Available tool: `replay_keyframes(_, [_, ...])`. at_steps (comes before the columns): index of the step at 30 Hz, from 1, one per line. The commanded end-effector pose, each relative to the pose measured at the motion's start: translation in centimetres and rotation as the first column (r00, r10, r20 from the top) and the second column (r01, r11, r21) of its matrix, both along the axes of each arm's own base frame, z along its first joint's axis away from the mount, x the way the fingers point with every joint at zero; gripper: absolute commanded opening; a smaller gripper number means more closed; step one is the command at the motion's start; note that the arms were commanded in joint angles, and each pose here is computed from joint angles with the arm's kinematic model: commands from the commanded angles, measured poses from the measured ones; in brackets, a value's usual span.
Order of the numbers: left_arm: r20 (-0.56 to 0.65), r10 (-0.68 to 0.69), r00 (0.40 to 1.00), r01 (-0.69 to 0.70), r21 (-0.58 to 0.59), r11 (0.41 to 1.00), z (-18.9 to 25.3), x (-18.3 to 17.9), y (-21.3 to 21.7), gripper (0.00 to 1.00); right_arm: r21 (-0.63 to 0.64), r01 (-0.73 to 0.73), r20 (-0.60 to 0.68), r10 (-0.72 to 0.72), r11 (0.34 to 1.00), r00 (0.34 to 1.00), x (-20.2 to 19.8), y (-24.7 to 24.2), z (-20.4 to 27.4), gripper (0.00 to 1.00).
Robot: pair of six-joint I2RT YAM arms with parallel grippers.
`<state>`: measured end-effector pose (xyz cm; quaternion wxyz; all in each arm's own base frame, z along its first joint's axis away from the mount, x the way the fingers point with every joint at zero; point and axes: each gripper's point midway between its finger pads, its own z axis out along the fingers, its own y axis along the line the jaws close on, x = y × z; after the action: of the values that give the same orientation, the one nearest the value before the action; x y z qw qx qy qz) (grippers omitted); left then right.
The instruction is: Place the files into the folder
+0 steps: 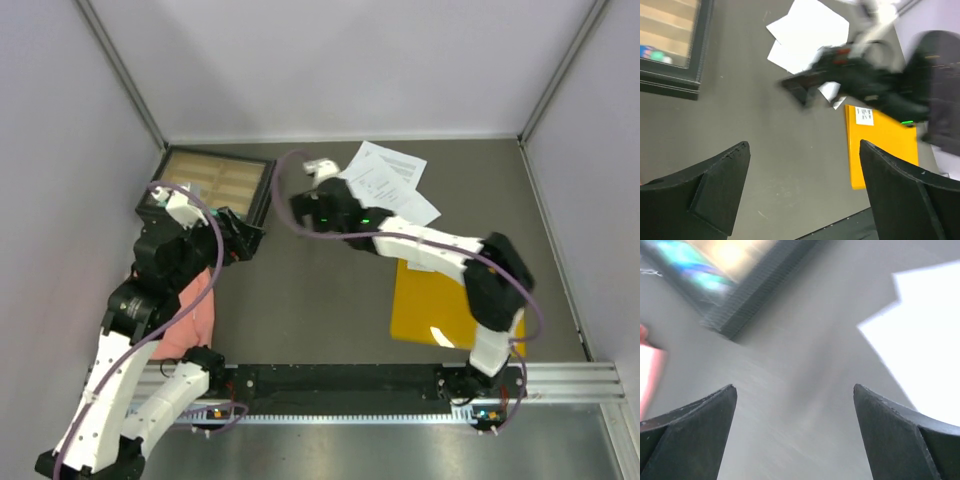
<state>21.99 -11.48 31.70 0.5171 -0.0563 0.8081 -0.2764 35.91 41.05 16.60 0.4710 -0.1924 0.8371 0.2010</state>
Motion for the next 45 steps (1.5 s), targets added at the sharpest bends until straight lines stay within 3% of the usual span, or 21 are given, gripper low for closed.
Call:
replay_keyframes(1, [0.01, -0.09, 0.996, 0.09, -0.082, 0.992, -1.0, 2.6, -3.0, 0.91, -0.087, 0.209, -0.153, -0.221, 0.974, 0.963, -0.6, -13.1, -4.2, 0.99])
replay_keyframes(3, [-0.021, -0.153, 0.988, 0.149, -0.116, 0.982, -2.8, 3.1, -4.6, 0.88, -0.052, 0.277, -0.137, -0.281, 0.96, 0.95, -0.9, -17.6, -2.4, 0.99])
replay_keyframes(5, [-0.119, -0.213, 0.97, 0.193, -0.16, 0.968, -6.4, 3.5, -6.2, 0.86, -0.107, 0.319, -0.181, -0.334, 0.942, 0.925, -2.8, -21.4, -4.3, 0.99])
replay_keyframes(11, [-0.223, -0.377, 0.899, 0.329, -0.226, 0.917, -12.3, 3.9, -13.4, 0.82, -0.178, 0.54, -0.252, -0.569, 0.822, 0.783, -5.4, -29.8, -5.4, 0.99])
replay_keyframes(15, [-0.259, -0.595, 0.761, 0.532, -0.277, 0.8, -14.5, 2.0, -21.7, 0.81, -0.143, 0.601, -0.279, -0.615, 0.786, 0.738, -6.7, -32.2, -5.4, 0.99])
replay_keyframes(16, [-0.332, -0.632, 0.7, 0.562, -0.289, 0.775, -17.4, 1.6, -23.3, 0.78, -0.145, 0.607, -0.289, -0.62, 0.782, 0.73, -7.0, -32.6, -5.6, 0.99])
replay_keyframes(18, [-0.327, -0.708, 0.626, 0.636, -0.312, 0.706, -17.2, 1.0, -26.5, 0.74, -0.117, 0.611, -0.296, -0.615, 0.783, 0.731, -7.2, -33.1, -4.9, 0.99])
replay_keyframes(19, [-0.372, -0.727, 0.576, 0.653, -0.325, 0.684, -19.5, 0.7, -27.6, 0.71, -0.109, 0.612, -0.295, -0.613, 0.784, 0.733, -7.3, -33.3, -4.7, 0.99])
replay_keyframes(25, [-0.365, -0.761, 0.536, 0.673, -0.359, 0.647, -22.5, 2.8, -31.7, 0.6, -0.096, 0.616, -0.279, -0.616, 0.781, 0.737, -8.3, -34.0, -3.8, 0.99])
replay_keyframes(29, [-0.334, -0.79, 0.514, 0.667, -0.423, 0.613, -22.7, 4.1, -34.0, 0.42, -0.101, 0.605, -0.267, -0.607, 0.79, 0.748, -8.9, -34.3, -3.8, 0.99])
replay_keyframes(40, [-0.382, -0.754, 0.535, 0.626, -0.42, 0.657, -25.6, 6.0, -35.1, 0.36, -0.086, 0.603, -0.248, -0.603, 0.793, 0.758, -9.6, -34.6, -3.4, 0.99])
replay_keyframes(45, [-0.382, -0.759, 0.527, 0.608, -0.455, 0.65, -25.7, 6.1, -35.5, 0.36, -0.09, 0.598, -0.261, -0.598, 0.797, 0.758, -9.4, -34.4, -4.0, 0.99])
